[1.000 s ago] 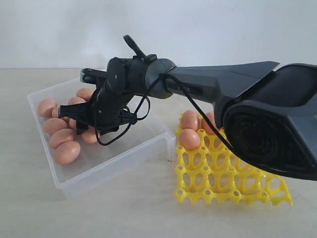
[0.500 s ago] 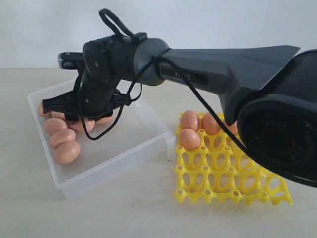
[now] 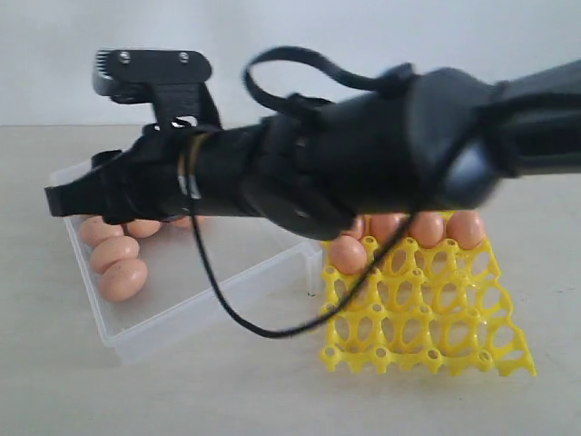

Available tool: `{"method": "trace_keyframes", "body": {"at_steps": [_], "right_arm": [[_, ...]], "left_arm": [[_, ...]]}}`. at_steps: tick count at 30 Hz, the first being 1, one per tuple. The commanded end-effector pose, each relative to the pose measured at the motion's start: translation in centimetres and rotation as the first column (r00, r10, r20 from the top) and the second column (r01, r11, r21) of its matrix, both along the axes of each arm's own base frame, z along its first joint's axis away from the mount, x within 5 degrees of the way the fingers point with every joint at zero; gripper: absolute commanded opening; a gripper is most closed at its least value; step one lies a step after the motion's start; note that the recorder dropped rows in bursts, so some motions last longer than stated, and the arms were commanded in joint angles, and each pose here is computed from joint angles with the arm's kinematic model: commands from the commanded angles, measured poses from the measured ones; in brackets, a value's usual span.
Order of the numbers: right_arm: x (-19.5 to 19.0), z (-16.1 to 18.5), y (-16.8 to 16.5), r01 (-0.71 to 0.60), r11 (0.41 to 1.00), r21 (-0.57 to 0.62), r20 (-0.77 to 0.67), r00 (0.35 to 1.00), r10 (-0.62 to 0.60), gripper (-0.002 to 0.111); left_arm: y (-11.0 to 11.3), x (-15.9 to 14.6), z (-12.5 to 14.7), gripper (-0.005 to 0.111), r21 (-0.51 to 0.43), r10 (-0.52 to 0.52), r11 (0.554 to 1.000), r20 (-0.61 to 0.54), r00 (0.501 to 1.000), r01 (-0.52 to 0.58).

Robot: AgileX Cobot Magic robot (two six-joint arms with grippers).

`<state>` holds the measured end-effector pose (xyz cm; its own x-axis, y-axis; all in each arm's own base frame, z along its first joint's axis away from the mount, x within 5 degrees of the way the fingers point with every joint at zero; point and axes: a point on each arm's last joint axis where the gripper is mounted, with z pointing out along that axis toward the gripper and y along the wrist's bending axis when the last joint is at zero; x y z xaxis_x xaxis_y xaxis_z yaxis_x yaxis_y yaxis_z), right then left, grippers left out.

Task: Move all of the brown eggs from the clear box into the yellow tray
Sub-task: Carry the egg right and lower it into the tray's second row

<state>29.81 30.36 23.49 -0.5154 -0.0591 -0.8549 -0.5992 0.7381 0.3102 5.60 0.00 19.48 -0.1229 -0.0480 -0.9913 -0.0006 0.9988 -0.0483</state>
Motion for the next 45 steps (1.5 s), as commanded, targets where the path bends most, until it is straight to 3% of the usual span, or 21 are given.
{"method": "trace_keyframes", "body": {"at_steps": [1, 10, 14, 17, 20, 22, 45], "right_arm": [[-2.3, -0.4, -6.1, 0.005, 0.998, 0.056, 0.067, 0.998, -0.008, 0.000], [-2.8, -0.7, -18.3, 0.287, 0.957, 0.040, 0.078, 0.954, -0.290, 0.000], [-3.1, -0.8, -20.9, 0.310, 0.946, -0.092, 0.176, 0.940, -0.291, 0.000], [-3.1, -1.4, -21.7, 0.280, 0.921, -0.270, 0.241, 0.946, -0.216, 0.000], [-3.4, -2.1, -22.2, 0.218, 0.860, -0.461, 0.254, 0.961, -0.107, 0.000], [-3.6, -2.6, -22.4, 0.197, 0.833, -0.518, 0.224, 0.970, -0.090, 0.000], [-1.3, -8.7, -21.0, 0.110, 0.862, -0.495, 0.157, 0.987, -0.036, 0.000]], "left_arm": [[0.0, 0.0, -0.1, 0.004, 0.000, 0.002, 1.000, 0.002, 1.000, -0.002], [0.0, 0.0, 0.0, 0.004, 0.000, 0.002, 1.000, 0.004, 1.000, -0.002], [0.0, 0.0, 0.0, 0.004, 0.000, 0.002, 1.000, 0.004, 1.000, -0.002], [0.0, 0.0, 0.0, 0.004, 0.000, 0.002, 1.000, 0.004, 1.000, -0.002], [0.0, 0.0, 0.0, 0.004, 0.000, 0.002, 1.000, 0.004, 1.000, -0.002], [0.0, 0.0, 0.0, 0.004, 0.000, 0.002, 1.000, 0.004, 1.000, -0.002], [0.0, 0.0, 0.0, 0.004, 0.000, 0.002, 1.000, 0.004, 1.000, -0.002]]}}
